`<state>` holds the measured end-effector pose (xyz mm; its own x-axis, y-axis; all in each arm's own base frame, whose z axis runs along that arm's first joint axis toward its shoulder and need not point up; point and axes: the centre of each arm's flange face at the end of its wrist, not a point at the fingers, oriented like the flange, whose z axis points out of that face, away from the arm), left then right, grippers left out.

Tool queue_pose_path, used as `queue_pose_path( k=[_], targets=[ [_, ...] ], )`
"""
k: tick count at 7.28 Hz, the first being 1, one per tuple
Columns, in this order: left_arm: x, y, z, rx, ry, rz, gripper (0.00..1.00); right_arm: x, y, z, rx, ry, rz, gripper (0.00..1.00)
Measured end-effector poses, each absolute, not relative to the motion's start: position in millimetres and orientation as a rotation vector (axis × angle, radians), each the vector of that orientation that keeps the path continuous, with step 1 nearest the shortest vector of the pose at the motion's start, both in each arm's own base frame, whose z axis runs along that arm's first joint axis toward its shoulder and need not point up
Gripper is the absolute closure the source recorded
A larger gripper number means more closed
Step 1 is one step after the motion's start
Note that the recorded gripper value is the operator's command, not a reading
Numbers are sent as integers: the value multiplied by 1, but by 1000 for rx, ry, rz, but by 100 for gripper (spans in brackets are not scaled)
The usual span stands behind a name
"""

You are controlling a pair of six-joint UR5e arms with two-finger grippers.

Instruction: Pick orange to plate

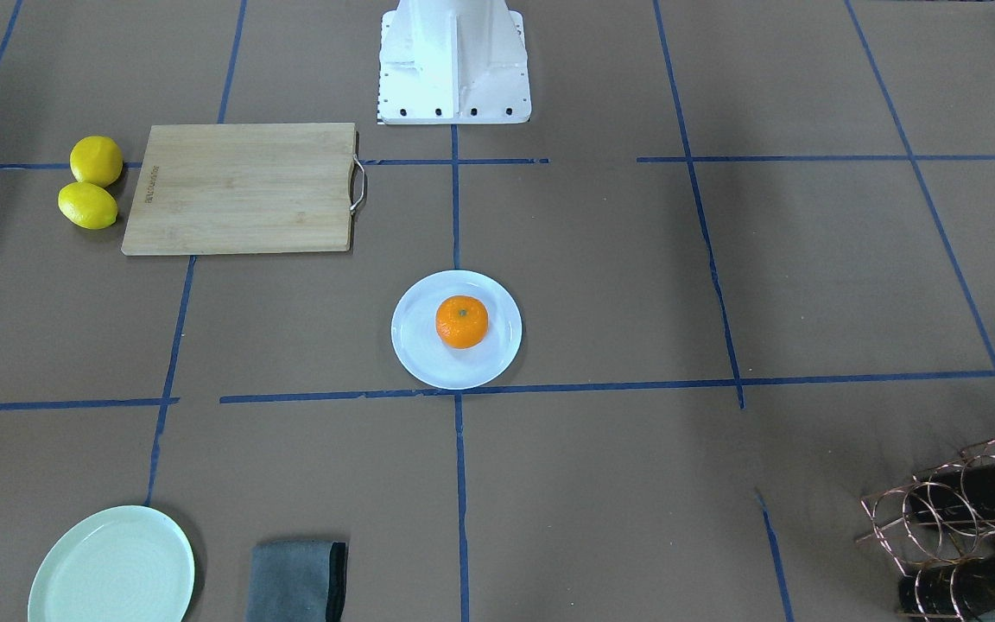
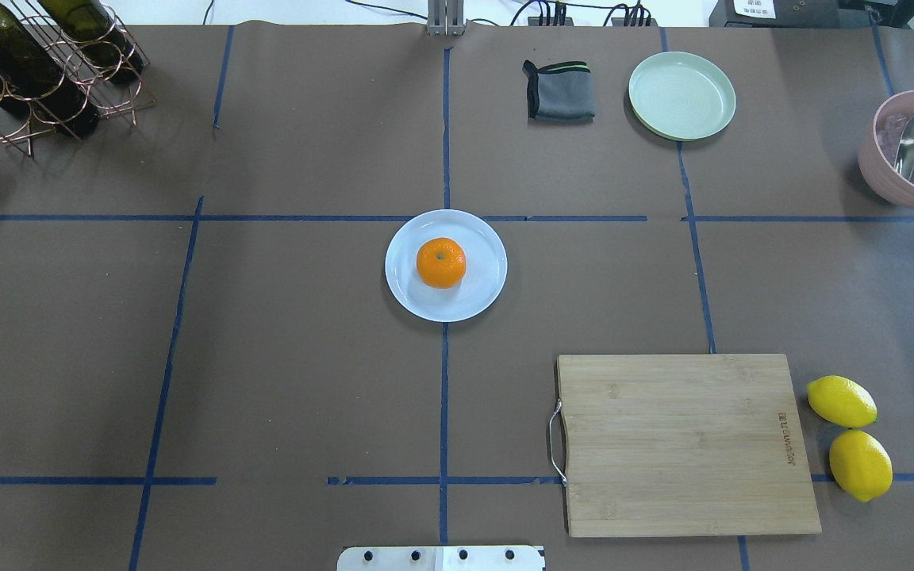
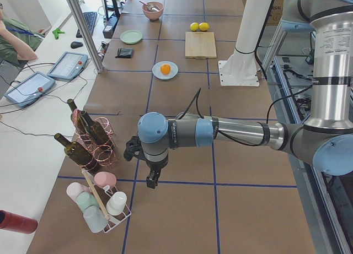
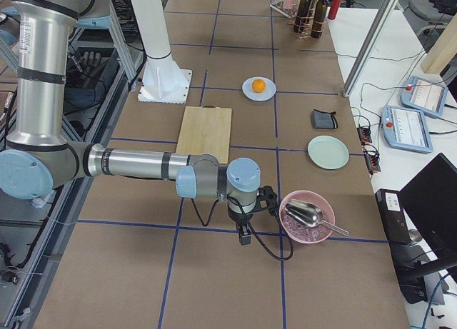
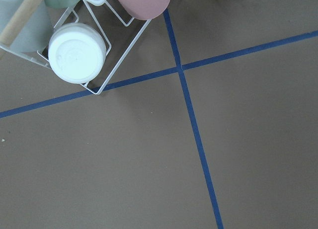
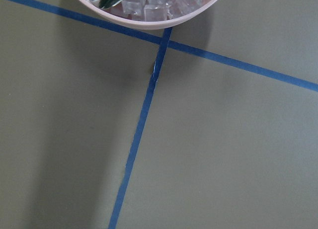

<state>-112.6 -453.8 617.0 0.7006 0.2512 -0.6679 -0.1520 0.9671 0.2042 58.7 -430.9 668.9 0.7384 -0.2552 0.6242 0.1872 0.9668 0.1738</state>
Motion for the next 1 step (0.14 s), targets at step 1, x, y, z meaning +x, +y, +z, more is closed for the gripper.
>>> queue_pose_path(
  k=[1],
  targets=[
    [-113,-454,617,138,763,226,0,59,-431,669,101,-699,-243,0]
  ],
)
